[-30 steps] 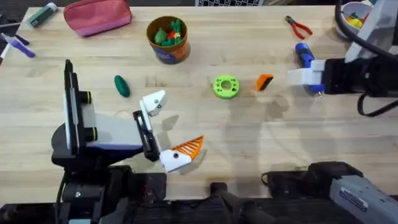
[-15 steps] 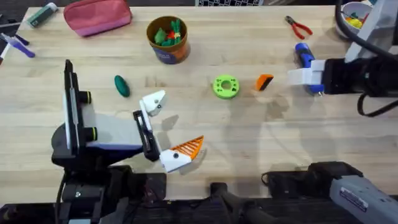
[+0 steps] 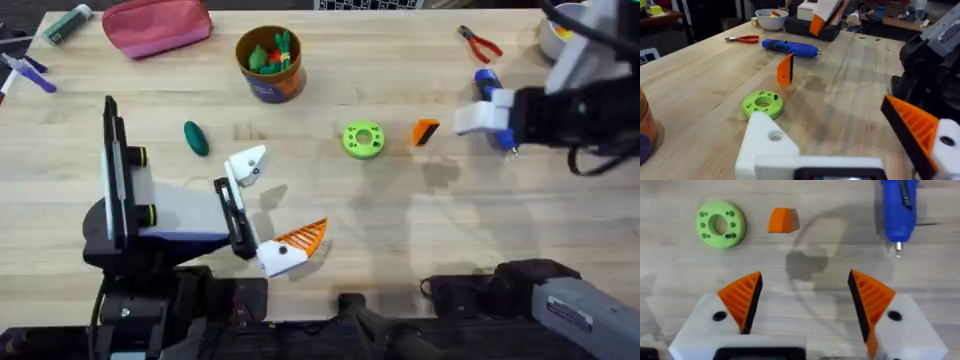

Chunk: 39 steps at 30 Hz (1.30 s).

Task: Pick up the gripper from the table and insert it into the empty holder that is missing its gripper. Then pick up a screw, insert it into the mounting hole, and use the screwdriver to tighten it. Finally, clean up the table by picking up the vegetable and placing it into the bucket.

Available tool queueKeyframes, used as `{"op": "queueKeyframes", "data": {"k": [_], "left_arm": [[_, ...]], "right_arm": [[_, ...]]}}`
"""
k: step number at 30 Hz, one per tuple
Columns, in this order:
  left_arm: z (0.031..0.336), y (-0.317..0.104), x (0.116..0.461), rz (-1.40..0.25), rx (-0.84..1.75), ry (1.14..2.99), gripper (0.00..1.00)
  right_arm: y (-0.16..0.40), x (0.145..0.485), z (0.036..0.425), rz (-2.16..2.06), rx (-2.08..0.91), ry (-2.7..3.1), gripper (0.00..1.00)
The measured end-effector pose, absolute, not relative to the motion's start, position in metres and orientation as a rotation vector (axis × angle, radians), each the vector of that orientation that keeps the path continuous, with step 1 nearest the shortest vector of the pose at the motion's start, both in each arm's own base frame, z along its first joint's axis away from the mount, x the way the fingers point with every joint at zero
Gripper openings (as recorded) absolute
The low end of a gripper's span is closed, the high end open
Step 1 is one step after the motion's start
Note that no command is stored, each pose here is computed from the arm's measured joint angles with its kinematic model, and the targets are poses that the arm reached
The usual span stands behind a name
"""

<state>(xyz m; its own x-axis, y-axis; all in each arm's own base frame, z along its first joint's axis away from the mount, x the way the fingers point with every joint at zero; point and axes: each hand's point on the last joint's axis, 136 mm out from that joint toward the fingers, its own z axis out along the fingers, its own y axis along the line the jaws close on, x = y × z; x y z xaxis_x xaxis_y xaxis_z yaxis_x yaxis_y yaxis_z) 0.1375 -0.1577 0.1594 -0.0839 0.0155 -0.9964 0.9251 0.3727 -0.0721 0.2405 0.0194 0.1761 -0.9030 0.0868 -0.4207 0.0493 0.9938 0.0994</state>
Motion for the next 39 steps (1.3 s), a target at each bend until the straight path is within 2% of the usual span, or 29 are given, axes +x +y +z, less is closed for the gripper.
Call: {"op": "queueKeyframes", "data": {"k": [6,13,28,39], "left_arm": [[0.159,-0.158,0.138,-0.962,0.905,1.446,0.985],[0.159,-0.158,0.138,-0.962,0.906,1.446,0.985],[0.159,-0.158,0.138,-0.962,0.906,1.446,0.985],[0.159,-0.158,0.138,-0.962,0.905,1.446,0.985]], "right_arm": [[0.048,0.267,0.173,0.142,-0.017,2.789,0.994],[0.065,0.285,0.151,0.138,-0.073,2.886,0.994],[0.064,0.307,0.095,0.065,-0.068,3.017,0.993],[0.061,0.313,0.093,0.032,-0.044,3.002,0.915]]}}
